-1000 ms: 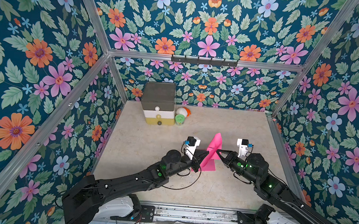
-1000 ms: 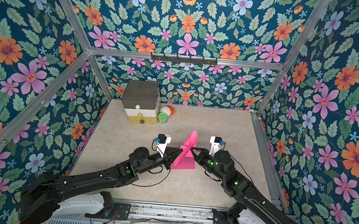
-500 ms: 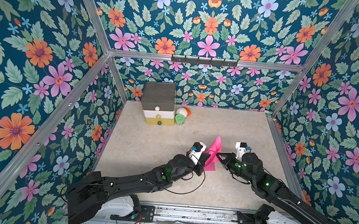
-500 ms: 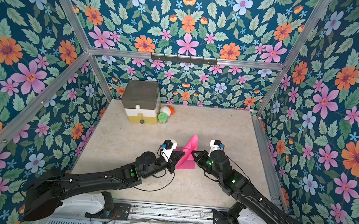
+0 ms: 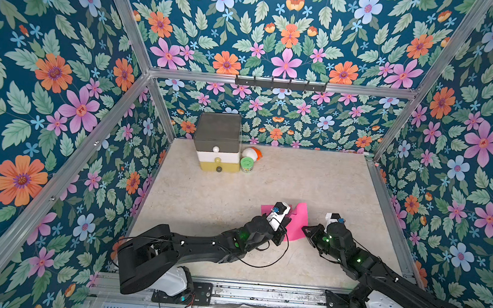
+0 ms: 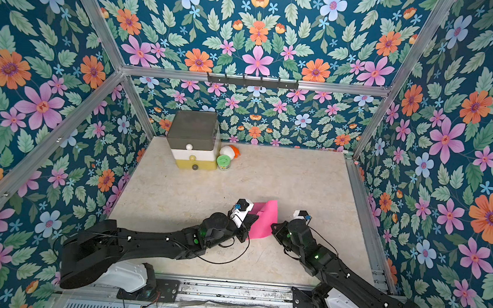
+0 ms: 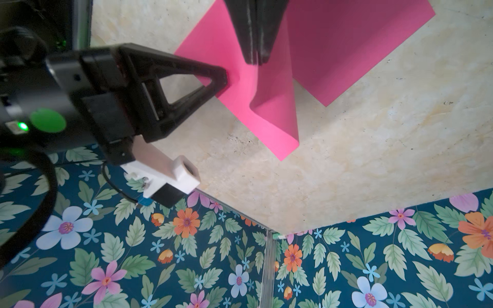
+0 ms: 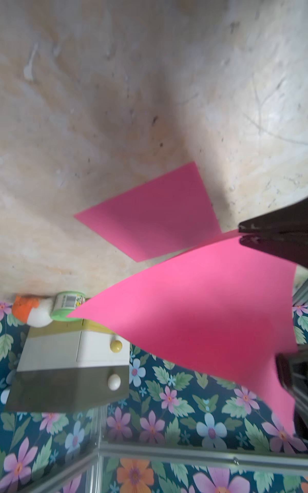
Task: Fold the square paper diagonally
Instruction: Fold the paper at the center of the board.
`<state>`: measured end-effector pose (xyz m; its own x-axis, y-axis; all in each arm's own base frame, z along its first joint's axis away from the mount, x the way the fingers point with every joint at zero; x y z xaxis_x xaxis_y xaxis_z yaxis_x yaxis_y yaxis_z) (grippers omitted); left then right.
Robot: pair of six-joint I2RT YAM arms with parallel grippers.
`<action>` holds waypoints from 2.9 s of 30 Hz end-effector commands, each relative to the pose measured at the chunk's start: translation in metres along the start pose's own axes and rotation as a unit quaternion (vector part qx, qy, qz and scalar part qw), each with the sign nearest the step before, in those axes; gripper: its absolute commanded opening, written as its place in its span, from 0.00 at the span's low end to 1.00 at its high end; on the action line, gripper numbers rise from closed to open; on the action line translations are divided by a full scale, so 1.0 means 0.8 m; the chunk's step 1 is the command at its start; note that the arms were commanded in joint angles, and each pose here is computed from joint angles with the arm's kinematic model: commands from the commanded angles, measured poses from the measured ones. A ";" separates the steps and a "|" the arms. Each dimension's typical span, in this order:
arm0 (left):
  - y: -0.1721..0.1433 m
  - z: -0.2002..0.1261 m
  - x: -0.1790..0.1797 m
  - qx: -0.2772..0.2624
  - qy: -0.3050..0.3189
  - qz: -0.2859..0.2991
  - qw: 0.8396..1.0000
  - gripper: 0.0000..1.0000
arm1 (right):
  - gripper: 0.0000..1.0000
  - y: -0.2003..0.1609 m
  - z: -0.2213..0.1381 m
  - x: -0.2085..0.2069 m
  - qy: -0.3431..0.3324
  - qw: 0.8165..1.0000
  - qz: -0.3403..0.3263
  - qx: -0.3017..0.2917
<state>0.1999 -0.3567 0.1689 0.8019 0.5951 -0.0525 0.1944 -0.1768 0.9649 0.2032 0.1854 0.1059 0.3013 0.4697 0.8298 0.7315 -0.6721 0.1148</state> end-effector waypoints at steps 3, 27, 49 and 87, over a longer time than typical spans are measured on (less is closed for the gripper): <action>-0.014 0.018 -0.006 -0.005 -0.005 -0.027 1.000 0.00 | 0.00 0.001 0.003 -0.005 0.030 0.999 0.012 -0.001; -0.071 0.051 -0.033 0.038 -0.015 -0.027 0.999 0.00 | 0.16 0.008 0.008 -0.076 -0.013 0.998 0.053 -0.012; -0.089 0.060 -0.056 0.063 -0.034 -0.001 0.997 0.00 | 0.74 0.014 -0.002 -0.057 0.058 0.992 0.109 0.014; -0.101 0.063 -0.108 0.081 -0.005 0.135 0.988 0.00 | 0.46 0.017 0.003 -0.083 -0.018 0.994 0.107 0.014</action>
<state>0.1425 -0.4318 0.0805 0.8432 0.5007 0.1957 0.0636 -0.4545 0.8885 0.1900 0.1450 0.0453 0.5022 0.3370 0.7964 0.6590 -0.7455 -0.1000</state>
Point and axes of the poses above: each gripper's point midway between its finger pads, its own z axis out along the fingers, its own x axis along the line the jaws close on, y = z × x, the point moved 2 cm from there along -z, back along the fingers, and after that the axes turned 6 degrees about z, right-handed, at the moved point
